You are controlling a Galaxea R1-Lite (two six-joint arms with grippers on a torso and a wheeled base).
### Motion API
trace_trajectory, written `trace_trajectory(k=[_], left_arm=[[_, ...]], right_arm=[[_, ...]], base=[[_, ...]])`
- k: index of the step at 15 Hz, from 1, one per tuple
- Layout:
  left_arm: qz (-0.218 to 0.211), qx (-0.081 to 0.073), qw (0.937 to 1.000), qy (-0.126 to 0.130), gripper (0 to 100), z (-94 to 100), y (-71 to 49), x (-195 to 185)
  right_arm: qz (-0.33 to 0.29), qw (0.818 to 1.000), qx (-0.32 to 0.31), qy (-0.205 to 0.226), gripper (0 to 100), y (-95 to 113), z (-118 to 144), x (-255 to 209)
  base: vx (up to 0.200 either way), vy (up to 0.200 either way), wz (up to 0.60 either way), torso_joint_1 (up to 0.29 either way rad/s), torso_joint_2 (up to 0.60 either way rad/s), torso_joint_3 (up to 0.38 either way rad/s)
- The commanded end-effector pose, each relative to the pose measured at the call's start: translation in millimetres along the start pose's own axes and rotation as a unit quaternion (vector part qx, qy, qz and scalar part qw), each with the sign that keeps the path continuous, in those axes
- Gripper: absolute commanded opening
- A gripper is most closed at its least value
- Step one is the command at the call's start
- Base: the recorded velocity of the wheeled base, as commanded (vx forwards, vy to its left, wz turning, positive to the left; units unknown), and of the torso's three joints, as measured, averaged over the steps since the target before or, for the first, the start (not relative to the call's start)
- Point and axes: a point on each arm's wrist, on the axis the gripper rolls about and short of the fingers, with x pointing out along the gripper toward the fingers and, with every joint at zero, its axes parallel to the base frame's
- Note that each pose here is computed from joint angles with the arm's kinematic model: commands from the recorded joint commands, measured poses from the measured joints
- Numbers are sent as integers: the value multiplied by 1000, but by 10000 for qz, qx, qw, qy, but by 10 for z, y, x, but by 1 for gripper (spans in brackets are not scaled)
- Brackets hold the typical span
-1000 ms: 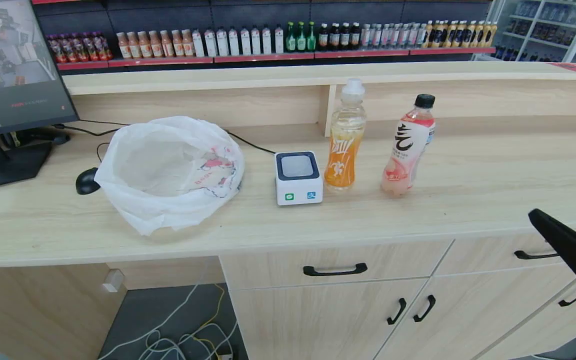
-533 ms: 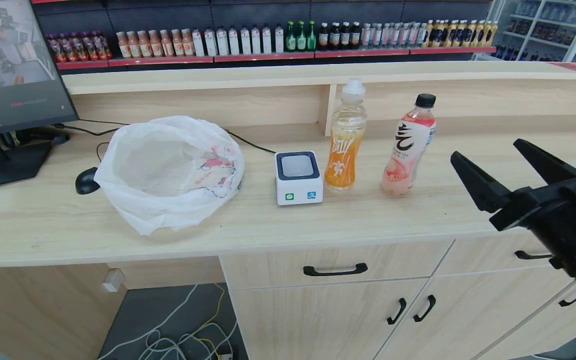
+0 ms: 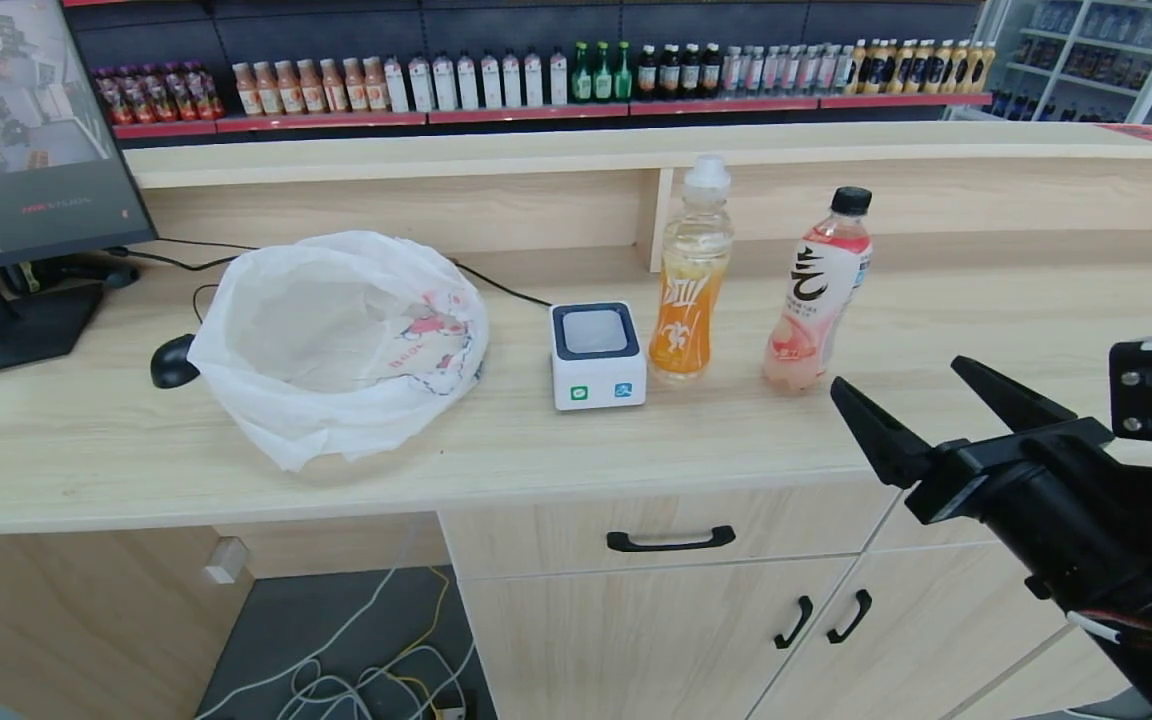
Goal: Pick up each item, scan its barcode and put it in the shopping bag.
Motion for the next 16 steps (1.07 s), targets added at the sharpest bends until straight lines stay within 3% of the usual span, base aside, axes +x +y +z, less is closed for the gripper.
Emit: trace_trajectory(k=[1,4,7,12,16], left_arm=[[3,-7,10000,8,100,-2,0,0],[3,1,10000,0,100,0,0,0],[3,1,10000,0,100,0,0,0],[3,-7,10000,0,100,0,0,0],[3,1,10000,0,100,0,0,0]], right_arm=[[204,9998,55,-1,100,139,-30,125],[680,9968,361,227,100,418,-202,298],[696,9972,286,35,100,637,-207,514],[276,9994,198,36,100,670,-275,718],[-44,9999,116,37,100,536,-382,945]], base=[[0,0,0,0,0,0],[0,0,0,0,0,0],[0,0,0,0,0,0],[0,0,0,0,0,0],[0,0,0,0,0,0]])
